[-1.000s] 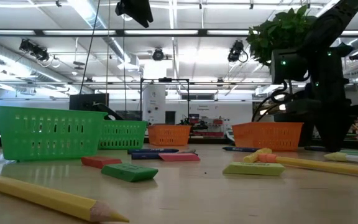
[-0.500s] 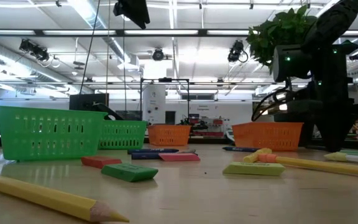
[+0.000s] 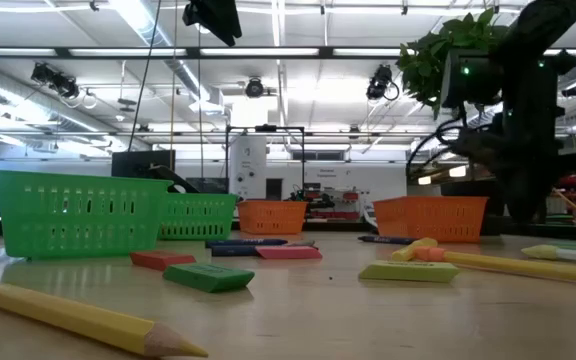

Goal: Sort crayons/erasers/pens/pencils in bins
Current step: Put the top right blue crayon into the bottom orange bin

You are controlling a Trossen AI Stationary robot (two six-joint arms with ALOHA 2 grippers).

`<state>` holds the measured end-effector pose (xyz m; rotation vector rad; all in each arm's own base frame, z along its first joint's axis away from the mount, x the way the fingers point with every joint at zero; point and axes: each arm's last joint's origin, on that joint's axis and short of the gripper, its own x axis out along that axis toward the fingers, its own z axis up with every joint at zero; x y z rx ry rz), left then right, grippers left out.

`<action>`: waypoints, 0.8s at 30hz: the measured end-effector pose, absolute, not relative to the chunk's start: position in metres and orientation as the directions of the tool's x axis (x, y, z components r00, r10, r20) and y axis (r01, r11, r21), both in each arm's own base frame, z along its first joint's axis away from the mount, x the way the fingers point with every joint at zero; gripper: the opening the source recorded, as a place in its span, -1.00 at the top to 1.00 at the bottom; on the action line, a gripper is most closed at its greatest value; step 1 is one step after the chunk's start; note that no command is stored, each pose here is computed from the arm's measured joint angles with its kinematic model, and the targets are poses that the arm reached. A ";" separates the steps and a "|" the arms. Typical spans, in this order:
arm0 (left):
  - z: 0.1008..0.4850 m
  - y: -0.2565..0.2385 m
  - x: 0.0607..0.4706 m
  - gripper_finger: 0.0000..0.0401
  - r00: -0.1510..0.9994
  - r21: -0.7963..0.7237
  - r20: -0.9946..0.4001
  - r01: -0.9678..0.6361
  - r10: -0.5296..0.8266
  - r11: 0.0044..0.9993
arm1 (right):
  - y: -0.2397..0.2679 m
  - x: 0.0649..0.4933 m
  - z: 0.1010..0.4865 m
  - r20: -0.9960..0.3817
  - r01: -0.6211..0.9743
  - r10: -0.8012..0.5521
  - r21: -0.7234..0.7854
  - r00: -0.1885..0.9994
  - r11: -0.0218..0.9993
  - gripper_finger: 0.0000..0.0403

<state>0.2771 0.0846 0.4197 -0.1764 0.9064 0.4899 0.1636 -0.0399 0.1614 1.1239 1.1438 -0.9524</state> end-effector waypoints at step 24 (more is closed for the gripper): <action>0.423 0.086 0.281 0.19 0.554 0.078 -0.758 -0.447 0.344 0.891 | -0.060 0.227 0.223 -0.959 0.930 -0.121 0.212 0.258 0.299 0.80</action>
